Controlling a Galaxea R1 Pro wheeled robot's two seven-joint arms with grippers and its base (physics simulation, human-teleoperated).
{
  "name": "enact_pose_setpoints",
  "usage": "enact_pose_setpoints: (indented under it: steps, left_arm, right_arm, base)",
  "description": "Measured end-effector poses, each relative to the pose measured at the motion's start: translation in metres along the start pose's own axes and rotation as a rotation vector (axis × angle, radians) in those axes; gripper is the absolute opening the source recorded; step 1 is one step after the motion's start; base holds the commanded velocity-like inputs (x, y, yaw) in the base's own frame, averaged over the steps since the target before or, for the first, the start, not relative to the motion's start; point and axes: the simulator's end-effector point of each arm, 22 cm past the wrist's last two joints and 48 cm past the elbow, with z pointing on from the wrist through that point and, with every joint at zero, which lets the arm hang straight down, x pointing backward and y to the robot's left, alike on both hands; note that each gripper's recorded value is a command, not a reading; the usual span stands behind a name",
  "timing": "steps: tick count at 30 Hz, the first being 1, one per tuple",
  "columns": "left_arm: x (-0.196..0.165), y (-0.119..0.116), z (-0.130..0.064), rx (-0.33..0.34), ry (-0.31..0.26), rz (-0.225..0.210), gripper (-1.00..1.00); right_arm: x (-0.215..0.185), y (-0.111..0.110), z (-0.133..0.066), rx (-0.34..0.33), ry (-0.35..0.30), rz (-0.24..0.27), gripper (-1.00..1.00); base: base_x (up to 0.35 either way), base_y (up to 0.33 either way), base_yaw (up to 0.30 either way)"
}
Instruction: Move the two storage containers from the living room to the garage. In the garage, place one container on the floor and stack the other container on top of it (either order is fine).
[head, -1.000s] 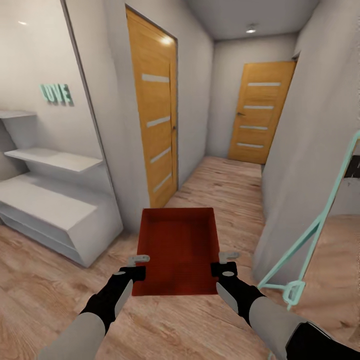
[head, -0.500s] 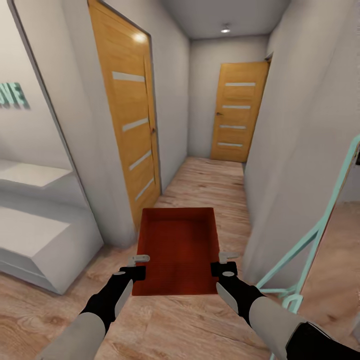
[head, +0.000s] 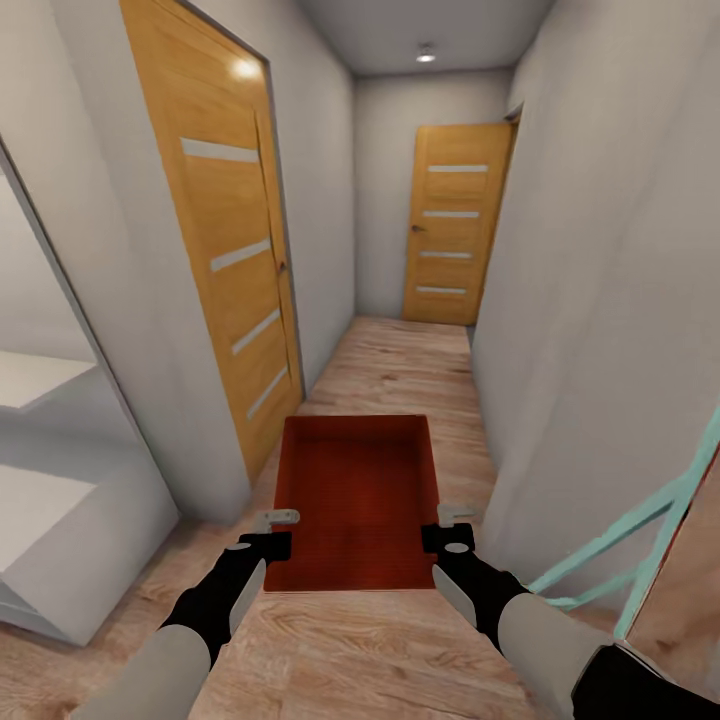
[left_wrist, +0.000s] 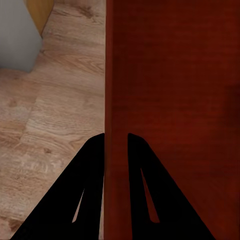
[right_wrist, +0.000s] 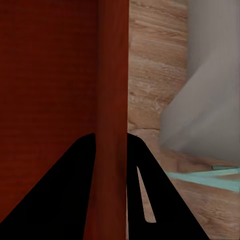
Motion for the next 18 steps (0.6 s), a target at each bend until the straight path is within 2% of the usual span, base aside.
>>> enact_pose_setpoints:
  steps: [18]
  left_arm:
    - [-0.0002, 0.0, 0.0, 0.0, -0.001, 0.0, -1.0]
  right_arm:
    - [-0.0001, 0.0, 0.0, 0.0, -0.001, 0.0, -1.0]
  base:
    - [0.323, 0.079, 0.0]
